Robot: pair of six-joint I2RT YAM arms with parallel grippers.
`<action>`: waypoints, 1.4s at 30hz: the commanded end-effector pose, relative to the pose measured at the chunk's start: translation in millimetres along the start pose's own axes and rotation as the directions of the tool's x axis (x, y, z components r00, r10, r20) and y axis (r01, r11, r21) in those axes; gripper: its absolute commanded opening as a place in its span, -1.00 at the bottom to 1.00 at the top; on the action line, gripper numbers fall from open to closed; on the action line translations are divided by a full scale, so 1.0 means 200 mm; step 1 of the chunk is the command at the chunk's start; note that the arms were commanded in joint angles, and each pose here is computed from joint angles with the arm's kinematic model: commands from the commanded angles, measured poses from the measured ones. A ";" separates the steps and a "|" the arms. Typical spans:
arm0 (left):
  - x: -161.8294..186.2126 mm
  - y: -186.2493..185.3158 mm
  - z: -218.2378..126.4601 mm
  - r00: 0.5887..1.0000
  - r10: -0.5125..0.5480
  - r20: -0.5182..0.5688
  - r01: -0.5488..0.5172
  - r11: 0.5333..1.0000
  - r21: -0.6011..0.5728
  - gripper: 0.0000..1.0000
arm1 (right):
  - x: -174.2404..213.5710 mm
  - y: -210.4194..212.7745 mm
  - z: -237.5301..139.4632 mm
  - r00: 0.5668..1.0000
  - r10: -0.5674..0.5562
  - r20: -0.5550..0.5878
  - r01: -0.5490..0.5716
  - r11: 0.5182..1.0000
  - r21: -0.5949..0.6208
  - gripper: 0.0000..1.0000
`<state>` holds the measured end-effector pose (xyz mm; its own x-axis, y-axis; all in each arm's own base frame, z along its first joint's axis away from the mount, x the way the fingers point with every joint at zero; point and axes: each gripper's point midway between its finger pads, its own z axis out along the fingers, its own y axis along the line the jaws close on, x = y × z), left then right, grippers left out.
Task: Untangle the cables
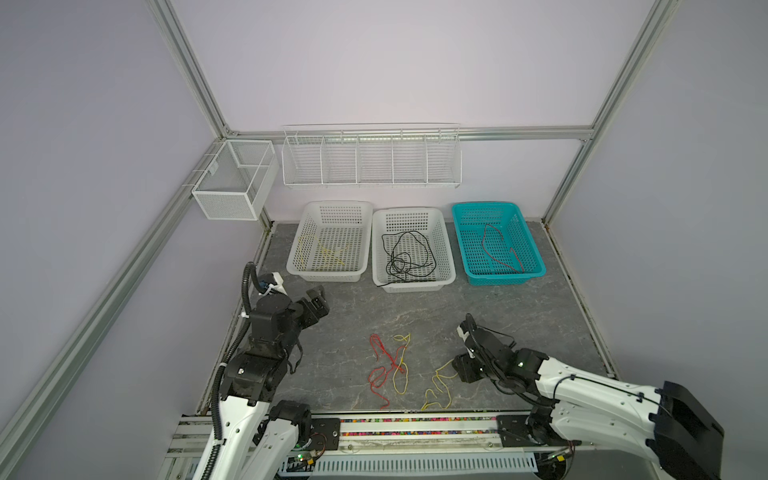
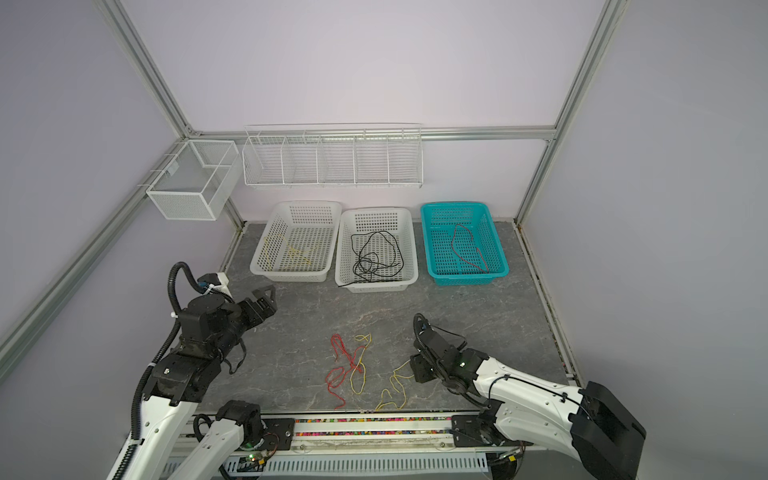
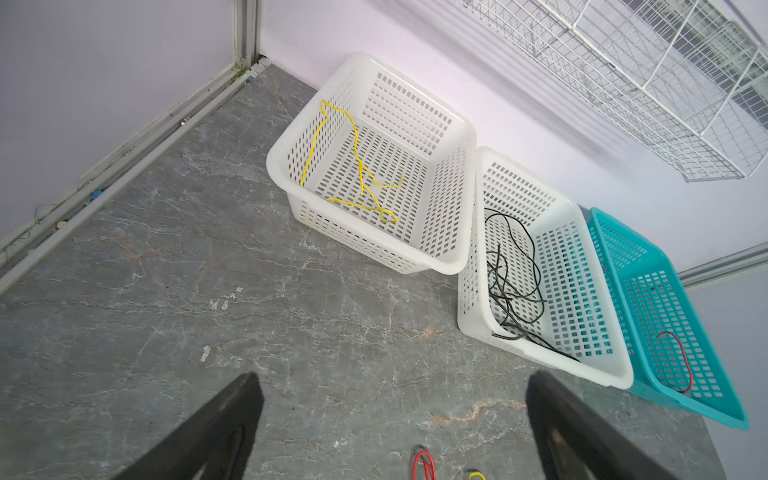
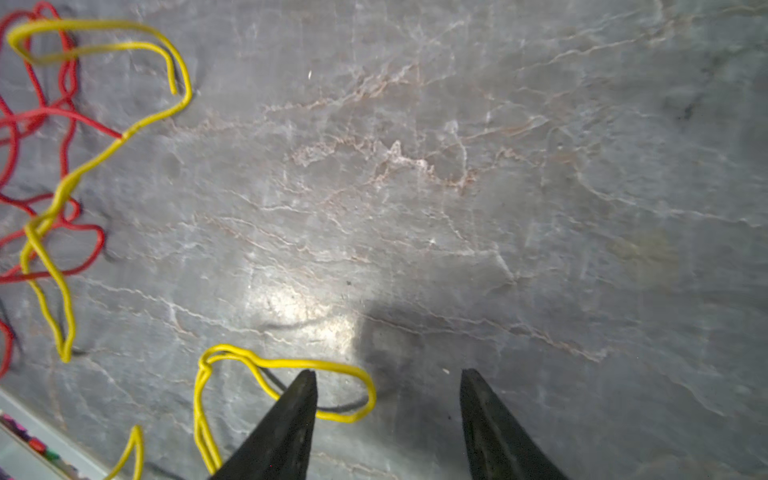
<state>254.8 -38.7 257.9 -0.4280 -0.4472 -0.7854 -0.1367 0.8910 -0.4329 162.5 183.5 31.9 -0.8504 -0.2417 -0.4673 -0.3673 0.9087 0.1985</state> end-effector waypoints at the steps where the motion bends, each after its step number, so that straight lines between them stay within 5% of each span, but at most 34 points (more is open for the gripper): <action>1: -0.01 -0.01 -0.03 0.999 0.038 -0.013 -0.038 0.999 -0.002 1.00 | -0.03 0.06 0.02 1.000 0.000 0.015 0.001 0.999 -0.041 0.05; 13: 0.01 0.03 -0.12 0.996 0.072 0.048 -0.072 0.997 0.009 1.00 | -0.16 0.06 -0.05 0.995 -0.052 0.084 0.049 0.998 0.034 -0.87; 26: -0.02 0.04 -0.16 0.994 0.061 0.087 -0.062 0.998 0.004 1.00 | -0.86 0.36 -0.51 0.913 -0.242 0.329 0.238 0.970 0.054 -0.87; 32: -0.02 0.04 -0.17 0.994 0.057 0.091 -0.058 0.998 0.012 1.00 | -1.29 0.59 -0.47 0.884 -0.306 0.353 0.306 0.950 0.057 -0.87; 42: -0.02 0.03 -0.18 0.994 0.053 0.097 -0.057 0.998 0.032 1.00 | -1.91 0.73 -0.14 0.898 -0.243 0.366 0.260 0.966 0.004 -0.87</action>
<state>223.9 -29.5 279.5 -0.3377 -0.4171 -0.8438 -0.0844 0.9063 -0.4142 413.0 388.6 270.4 -0.5235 -0.2846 -0.8031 -0.5471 0.8349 0.0607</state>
